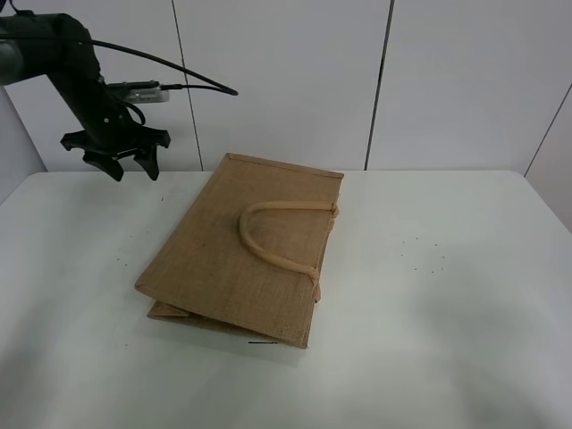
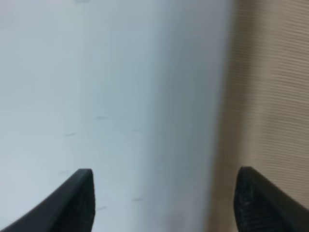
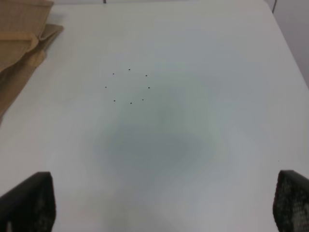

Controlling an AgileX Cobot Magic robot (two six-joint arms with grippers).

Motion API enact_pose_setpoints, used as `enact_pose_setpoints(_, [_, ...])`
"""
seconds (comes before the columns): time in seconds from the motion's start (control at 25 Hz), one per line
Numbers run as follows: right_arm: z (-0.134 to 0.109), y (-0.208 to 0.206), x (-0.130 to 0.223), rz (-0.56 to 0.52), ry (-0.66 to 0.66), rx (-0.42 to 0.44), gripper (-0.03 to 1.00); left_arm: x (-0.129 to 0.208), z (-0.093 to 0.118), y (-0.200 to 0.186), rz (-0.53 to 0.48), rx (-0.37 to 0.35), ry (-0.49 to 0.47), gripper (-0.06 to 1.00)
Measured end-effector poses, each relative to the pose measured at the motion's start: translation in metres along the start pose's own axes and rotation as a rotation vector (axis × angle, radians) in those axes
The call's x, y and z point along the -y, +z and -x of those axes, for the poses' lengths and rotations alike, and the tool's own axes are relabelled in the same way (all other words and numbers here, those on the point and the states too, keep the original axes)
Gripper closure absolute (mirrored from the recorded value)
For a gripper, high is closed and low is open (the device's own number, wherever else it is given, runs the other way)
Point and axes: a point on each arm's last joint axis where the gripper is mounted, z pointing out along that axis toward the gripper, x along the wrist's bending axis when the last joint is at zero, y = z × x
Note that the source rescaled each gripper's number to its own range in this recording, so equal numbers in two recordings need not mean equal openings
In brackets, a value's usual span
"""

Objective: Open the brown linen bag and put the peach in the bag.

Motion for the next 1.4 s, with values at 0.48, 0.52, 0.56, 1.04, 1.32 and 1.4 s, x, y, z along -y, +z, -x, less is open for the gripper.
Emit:
enact_pose_setpoints(0.48, [0.0,0.0,0.0,0.0,0.0,0.0,-0.03,0.013,-0.015,-0.003,-0.12,0.009,-0.047,0.09])
enact_pose_setpoints(0.52, [0.0,0.0,0.0,0.0,0.0,0.0,-0.03,0.016,-0.014,-0.006,-0.123,0.018,-0.05,0.09])
enact_pose_setpoints(0.56, [0.0,0.0,0.0,0.0,0.0,0.0,-0.03,0.02,-0.013,-0.009,-0.128,0.021,-0.052,0.09])
enact_pose_setpoints(1.04, [0.0,0.0,0.0,0.0,0.0,0.0,-0.03,0.125,-0.013,-0.098,-0.093,0.013,-0.035,0.09])
enact_pose_setpoints(1.32, [0.0,0.0,0.0,0.0,0.0,0.0,-0.03,0.225,-0.019,-0.144,0.006,-0.033,-0.011,0.09])
enact_pose_setpoints(1.4, [0.0,0.0,0.0,0.0,0.0,0.0,-0.03,0.252,-0.019,-0.149,0.035,-0.035,-0.009,0.09])
